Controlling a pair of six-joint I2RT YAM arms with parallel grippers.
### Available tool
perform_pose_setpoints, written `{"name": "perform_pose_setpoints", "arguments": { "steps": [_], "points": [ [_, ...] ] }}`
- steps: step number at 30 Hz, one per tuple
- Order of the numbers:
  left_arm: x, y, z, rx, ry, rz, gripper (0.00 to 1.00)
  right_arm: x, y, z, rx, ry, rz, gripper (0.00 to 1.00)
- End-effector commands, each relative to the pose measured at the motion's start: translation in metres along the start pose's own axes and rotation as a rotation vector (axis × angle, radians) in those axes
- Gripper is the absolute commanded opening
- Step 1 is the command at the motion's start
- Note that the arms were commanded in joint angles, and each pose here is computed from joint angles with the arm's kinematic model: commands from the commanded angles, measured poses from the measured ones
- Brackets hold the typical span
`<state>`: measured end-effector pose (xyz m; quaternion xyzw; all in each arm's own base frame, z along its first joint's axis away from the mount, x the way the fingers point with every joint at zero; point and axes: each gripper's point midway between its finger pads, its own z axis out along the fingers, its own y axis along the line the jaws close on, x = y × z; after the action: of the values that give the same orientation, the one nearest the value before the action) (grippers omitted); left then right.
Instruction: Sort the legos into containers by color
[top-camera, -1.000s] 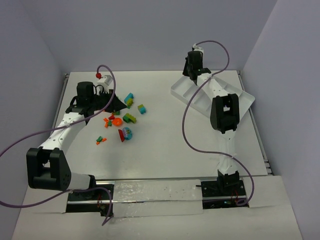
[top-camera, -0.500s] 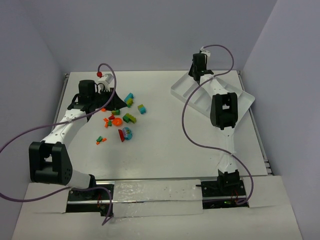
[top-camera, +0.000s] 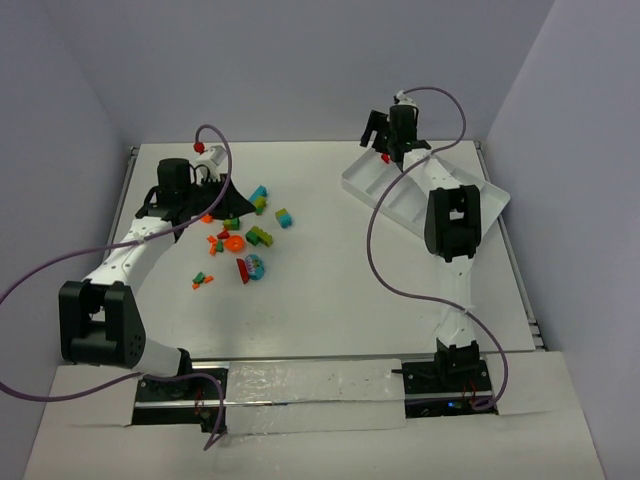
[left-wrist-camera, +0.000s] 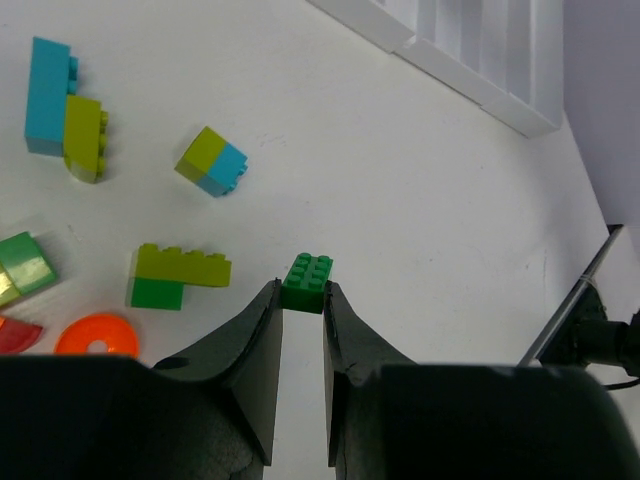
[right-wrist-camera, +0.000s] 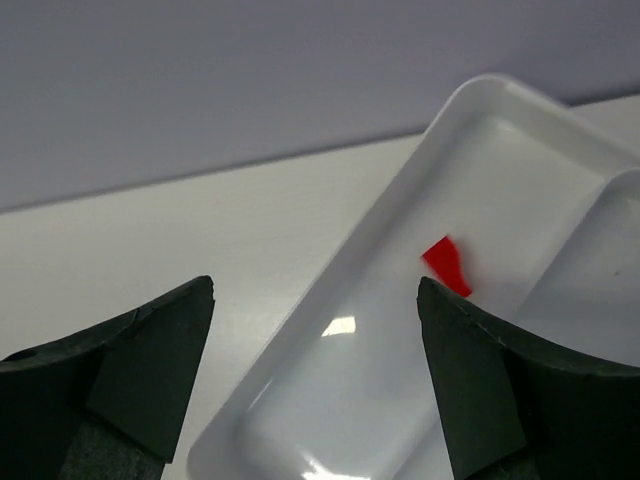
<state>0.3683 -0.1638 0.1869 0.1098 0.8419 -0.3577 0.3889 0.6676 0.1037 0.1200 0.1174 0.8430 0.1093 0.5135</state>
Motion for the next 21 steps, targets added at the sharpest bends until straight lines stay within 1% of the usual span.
{"name": "perform_pose_setpoints", "arguments": {
  "steps": [1,2,3,4,6,8,10,12,14,15,17,18,19,20,21],
  "points": [
    [-0.026,-0.042,-0.013,0.156,-0.078,0.052,0.0,-0.074,0.101,-0.129,-0.501,-0.073,-0.072,0.88],
    [-0.026,-0.043,-0.015,0.161,-0.084,0.043,0.0,-0.059,0.101,-0.126,-0.512,-0.056,-0.074,0.87],
    [-0.025,-0.052,-0.018,0.204,-0.083,0.03,0.0,-0.055,0.122,-0.164,-0.648,-0.041,-0.108,0.85],
    [-0.022,-0.062,-0.021,0.257,-0.073,0.025,0.0,-0.06,0.141,-0.196,-0.728,-0.048,-0.141,0.84],
    [-0.02,-0.071,-0.025,0.304,-0.069,0.001,0.0,-0.037,0.156,-0.226,-0.838,0.027,-0.182,0.84],
    [-0.017,-0.085,-0.031,0.39,-0.067,-0.01,0.0,-0.005,0.172,-0.259,-0.96,0.139,-0.209,0.82],
    [-0.011,-0.097,-0.037,0.47,-0.046,-0.047,0.0,0.016,0.186,-0.291,-1.057,0.202,-0.237,0.78],
    [-0.006,-0.106,-0.042,0.55,-0.032,-0.083,0.0,0.041,0.197,-0.319,-1.139,0.261,-0.257,0.77],
    [-0.003,-0.112,-0.045,0.594,-0.01,-0.147,0.0,0.053,0.209,-0.34,-1.17,0.261,-0.306,0.77],
    [0.0,-0.114,-0.046,0.608,0.01,-0.201,0.0,0.063,0.214,-0.345,-1.152,0.259,-0.351,0.77],
    [0.002,-0.112,-0.044,0.591,0.028,-0.269,0.0,0.079,0.22,-0.354,-1.116,0.224,-0.461,0.75],
    [0.001,-0.112,-0.044,0.586,0.027,-0.278,0.0,0.085,0.223,-0.355,-1.108,0.226,-0.478,0.74],
    [0.002,-0.11,-0.042,0.573,0.041,-0.309,0.0,0.091,0.223,-0.359,-1.11,0.225,-0.534,0.72],
    [0.001,-0.109,-0.041,0.562,0.05,-0.333,0.0,0.099,0.227,-0.363,-1.122,0.241,-0.569,0.69],
    [0.0,-0.108,-0.04,0.561,0.058,-0.352,0.0,0.103,0.228,-0.364,-1.122,0.243,-0.59,0.68]
  ]
}}
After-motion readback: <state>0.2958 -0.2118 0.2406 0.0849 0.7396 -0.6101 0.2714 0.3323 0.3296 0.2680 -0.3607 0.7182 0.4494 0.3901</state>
